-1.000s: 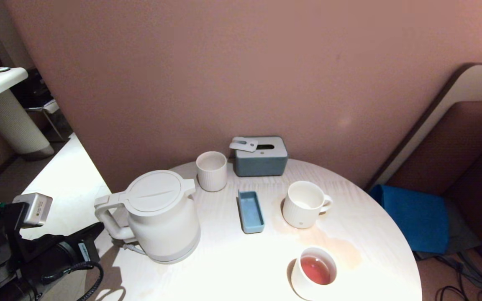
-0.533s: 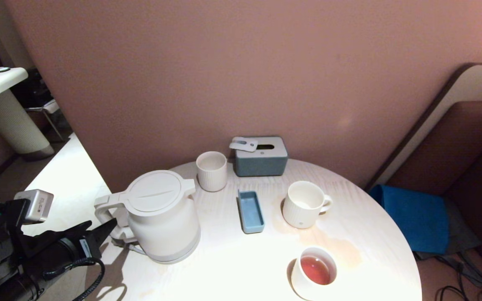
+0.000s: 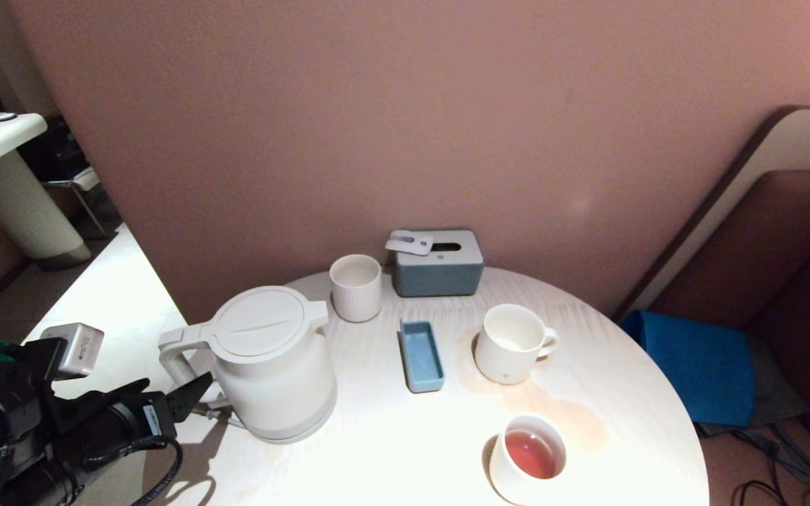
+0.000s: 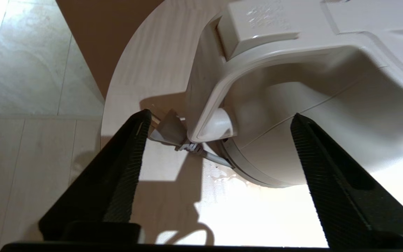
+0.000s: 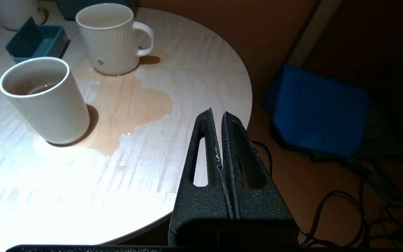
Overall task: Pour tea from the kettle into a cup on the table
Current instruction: Pick up the kettle
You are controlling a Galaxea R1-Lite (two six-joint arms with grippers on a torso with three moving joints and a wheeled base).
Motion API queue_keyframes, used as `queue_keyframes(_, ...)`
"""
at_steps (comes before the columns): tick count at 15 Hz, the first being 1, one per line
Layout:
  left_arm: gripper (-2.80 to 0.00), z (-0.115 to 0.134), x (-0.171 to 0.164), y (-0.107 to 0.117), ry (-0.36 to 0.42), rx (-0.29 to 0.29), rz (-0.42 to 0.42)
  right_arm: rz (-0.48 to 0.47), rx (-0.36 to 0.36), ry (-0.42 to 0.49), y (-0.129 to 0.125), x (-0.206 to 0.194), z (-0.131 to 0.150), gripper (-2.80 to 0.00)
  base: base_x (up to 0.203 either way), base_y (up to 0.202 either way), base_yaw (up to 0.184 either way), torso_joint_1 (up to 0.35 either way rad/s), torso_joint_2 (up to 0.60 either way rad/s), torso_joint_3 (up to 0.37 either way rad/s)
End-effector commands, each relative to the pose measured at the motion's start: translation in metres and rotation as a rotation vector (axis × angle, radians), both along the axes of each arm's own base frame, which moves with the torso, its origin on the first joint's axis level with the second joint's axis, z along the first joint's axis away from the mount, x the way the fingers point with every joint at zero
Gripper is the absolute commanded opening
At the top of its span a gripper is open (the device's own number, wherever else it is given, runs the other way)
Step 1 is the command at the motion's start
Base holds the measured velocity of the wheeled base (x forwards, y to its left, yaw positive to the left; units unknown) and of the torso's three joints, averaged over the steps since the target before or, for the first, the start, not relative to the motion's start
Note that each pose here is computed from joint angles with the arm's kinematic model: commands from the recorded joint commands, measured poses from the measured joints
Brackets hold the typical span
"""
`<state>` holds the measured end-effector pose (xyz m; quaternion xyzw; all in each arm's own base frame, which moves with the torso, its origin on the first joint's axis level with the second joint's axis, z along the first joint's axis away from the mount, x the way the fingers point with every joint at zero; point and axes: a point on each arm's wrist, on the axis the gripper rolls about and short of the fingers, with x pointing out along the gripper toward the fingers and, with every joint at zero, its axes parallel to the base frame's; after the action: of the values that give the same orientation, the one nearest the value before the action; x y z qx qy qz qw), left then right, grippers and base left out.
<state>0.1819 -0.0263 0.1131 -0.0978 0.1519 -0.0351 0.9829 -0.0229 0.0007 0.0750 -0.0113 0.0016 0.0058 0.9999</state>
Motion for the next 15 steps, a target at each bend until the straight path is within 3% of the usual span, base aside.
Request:
queue_keyframes(1, 0.00, -0.004, 0.008, -0.001, 0.008, 0.000, 0.001, 0.001, 0.000, 0.001, 0.000, 0.000, 0.000, -2.80, 0.000, 0.000, 0.000, 0.000, 0.00, 0.000)
queue_keyframes(6, 0.00, -0.001, 0.020, -0.003, -0.071, -0.008, 0.000, 0.001, 0.000, 0.001, 0.000, 0.000, 0.000, -2.80, 0.000, 0.000, 0.000, 0.000, 0.00, 0.000)
queue_keyframes(15, 0.00, -0.009, 0.018, 0.004, -0.043, 0.051, 0.018, 0.001, 0.000, 0.001, 0.000, 0.000, 0.000, -2.80, 0.000, 0.000, 0.000, 0.000, 0.00, 0.000)
